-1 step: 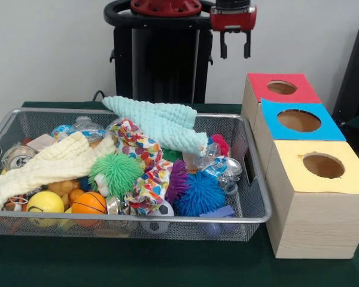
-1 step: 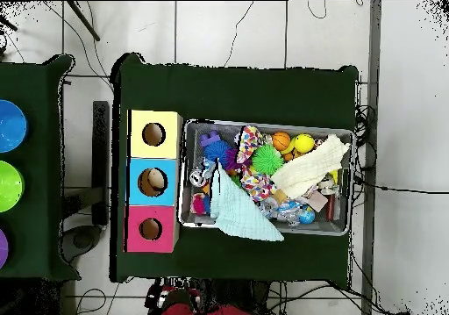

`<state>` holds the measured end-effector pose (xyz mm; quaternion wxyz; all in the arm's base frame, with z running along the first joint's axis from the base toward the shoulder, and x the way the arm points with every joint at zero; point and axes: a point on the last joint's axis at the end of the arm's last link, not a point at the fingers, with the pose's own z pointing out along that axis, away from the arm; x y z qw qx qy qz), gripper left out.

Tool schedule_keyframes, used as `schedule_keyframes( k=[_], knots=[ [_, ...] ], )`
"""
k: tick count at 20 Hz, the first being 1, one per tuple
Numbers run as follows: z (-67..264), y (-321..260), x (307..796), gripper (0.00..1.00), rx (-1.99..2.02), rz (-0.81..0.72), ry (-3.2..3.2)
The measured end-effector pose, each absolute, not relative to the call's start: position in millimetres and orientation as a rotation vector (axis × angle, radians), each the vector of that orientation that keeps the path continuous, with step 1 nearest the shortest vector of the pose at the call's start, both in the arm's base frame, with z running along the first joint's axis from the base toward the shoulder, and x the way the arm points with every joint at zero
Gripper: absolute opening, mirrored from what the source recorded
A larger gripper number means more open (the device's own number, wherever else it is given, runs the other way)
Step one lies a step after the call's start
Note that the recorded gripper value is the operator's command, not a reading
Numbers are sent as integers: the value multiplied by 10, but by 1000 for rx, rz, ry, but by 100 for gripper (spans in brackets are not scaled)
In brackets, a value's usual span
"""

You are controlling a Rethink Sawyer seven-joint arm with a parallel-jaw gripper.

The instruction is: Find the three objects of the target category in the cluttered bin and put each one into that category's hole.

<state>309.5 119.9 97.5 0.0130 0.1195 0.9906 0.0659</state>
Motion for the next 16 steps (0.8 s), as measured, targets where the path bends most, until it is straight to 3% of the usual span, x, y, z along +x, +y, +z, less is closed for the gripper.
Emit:
schedule_keyframes(
  k=[12, 16],
  knots=[
    [1219, 832, 3444, 100, 423, 214, 3181],
    [1161, 866, 3587, 100, 357, 215, 3175]
  ],
)
